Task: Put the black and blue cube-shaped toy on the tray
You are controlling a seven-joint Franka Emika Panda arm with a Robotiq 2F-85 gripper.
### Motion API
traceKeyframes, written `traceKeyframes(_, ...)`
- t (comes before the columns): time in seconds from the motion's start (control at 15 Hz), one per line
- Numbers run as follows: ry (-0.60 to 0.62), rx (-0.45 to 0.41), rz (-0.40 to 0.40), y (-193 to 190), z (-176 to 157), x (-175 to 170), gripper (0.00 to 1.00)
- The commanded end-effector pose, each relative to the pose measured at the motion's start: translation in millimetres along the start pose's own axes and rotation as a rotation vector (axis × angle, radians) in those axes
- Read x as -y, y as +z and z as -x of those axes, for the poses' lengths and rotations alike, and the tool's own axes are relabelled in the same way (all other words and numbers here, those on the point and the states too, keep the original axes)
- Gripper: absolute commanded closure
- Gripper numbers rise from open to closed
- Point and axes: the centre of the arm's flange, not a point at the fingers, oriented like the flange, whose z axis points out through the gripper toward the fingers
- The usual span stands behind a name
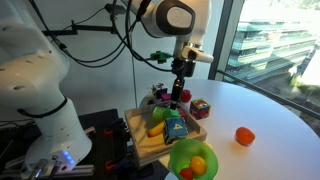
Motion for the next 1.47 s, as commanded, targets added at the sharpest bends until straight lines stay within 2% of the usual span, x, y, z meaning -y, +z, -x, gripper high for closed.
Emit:
traceKeyframes(0.0, -0.021, -0.006, -0.012, -11, 13, -4, 0.17)
traceKeyframes(0.13, -0.061, -0.007, -0.037, -19, 17, 1, 0.02)
traceKeyframes(0.2, -0.091, -0.004, -0.045, -23, 18, 4, 0.0)
traceKeyframes(0.47, -0.224, 0.006, -0.072, -40, 28, 22, 0.0)
traceKeyframes(0.6, -0.292, 0.037, -0.075, -47, 33, 31, 0.0)
traceKeyframes(0.93, -0.442, 0.134, -0.025, -69, 51, 36, 0.0)
traceKeyframes(1.4, -0.503, 0.171, 0.037, -110, 87, 27, 0.0)
